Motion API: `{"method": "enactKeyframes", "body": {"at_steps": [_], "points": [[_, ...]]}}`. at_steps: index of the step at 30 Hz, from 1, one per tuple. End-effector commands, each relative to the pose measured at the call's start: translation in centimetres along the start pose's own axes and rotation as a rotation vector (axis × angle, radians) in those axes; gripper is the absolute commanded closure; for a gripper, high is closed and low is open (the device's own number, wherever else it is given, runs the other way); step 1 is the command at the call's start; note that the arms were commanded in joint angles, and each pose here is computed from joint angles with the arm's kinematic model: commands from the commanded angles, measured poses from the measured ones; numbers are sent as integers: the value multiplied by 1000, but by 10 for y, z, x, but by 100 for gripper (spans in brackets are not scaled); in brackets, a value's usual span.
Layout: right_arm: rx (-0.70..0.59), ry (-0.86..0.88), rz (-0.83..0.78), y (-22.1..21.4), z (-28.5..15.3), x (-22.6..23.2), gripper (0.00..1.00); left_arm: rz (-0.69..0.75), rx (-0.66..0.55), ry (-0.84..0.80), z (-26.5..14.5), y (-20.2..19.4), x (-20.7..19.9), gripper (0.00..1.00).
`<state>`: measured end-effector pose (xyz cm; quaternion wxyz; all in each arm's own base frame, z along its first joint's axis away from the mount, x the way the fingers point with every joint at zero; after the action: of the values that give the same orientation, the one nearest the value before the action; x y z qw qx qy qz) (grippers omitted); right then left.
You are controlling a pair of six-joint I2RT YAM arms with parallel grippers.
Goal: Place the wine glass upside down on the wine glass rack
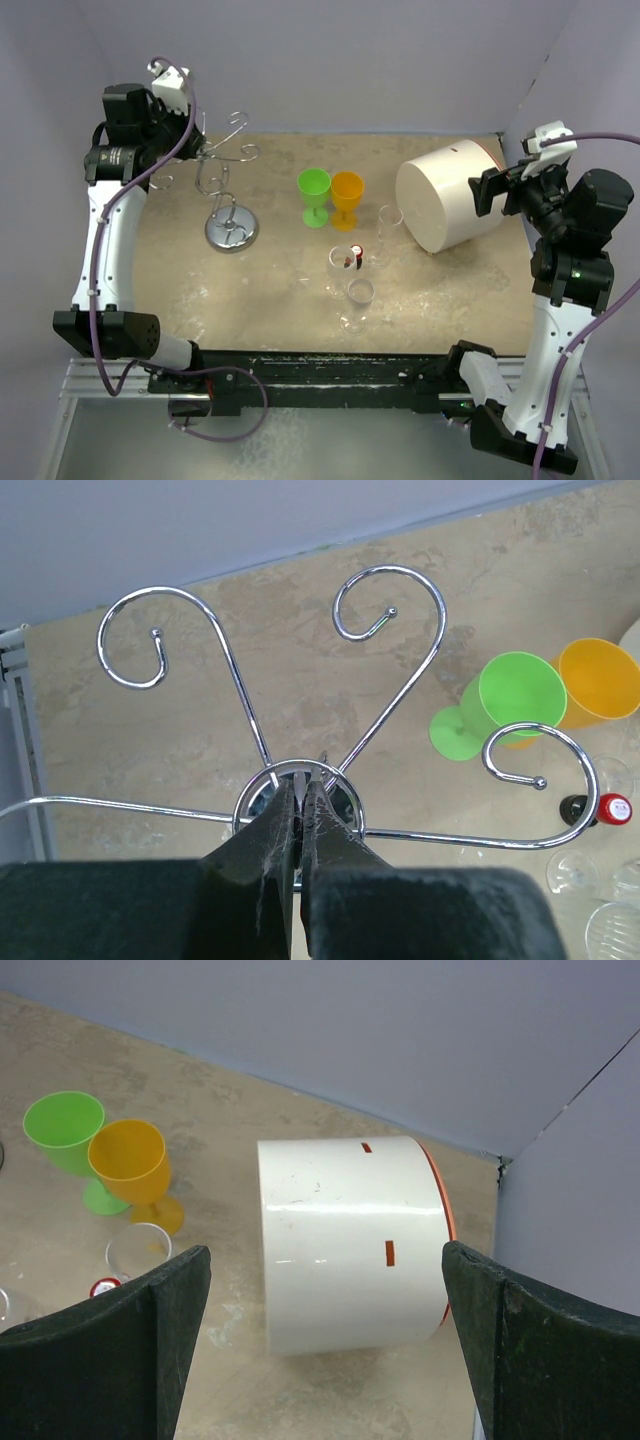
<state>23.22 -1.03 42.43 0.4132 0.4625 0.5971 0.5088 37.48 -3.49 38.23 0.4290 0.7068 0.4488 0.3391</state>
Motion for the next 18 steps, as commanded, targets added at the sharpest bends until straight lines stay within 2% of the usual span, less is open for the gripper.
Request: {"method": "enactKeyframes", "body": {"at_steps": [1, 11, 18], "points": [[-48, 20, -23, 10, 0, 2, 0, -5, -168, -24, -41, 46, -15, 100], [-10, 92, -38, 5, 8, 6, 0, -54, -185, -84, -48, 41, -29, 100], [61, 150, -17, -6, 24, 9, 0, -76, -189, -121, -47, 38, -36, 100]]}}
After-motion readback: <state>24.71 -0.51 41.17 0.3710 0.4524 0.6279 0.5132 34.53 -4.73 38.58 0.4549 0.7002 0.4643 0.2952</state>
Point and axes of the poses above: each gripper's point midway between its finger pads, its own z axis out along the fingers, its own x axis along the line the jaws close on, y = z × x, the point moved 4 cm from there along -z, back along the fingers, and after that the axes turned 9 degrees about z, right-handed, at the moved point
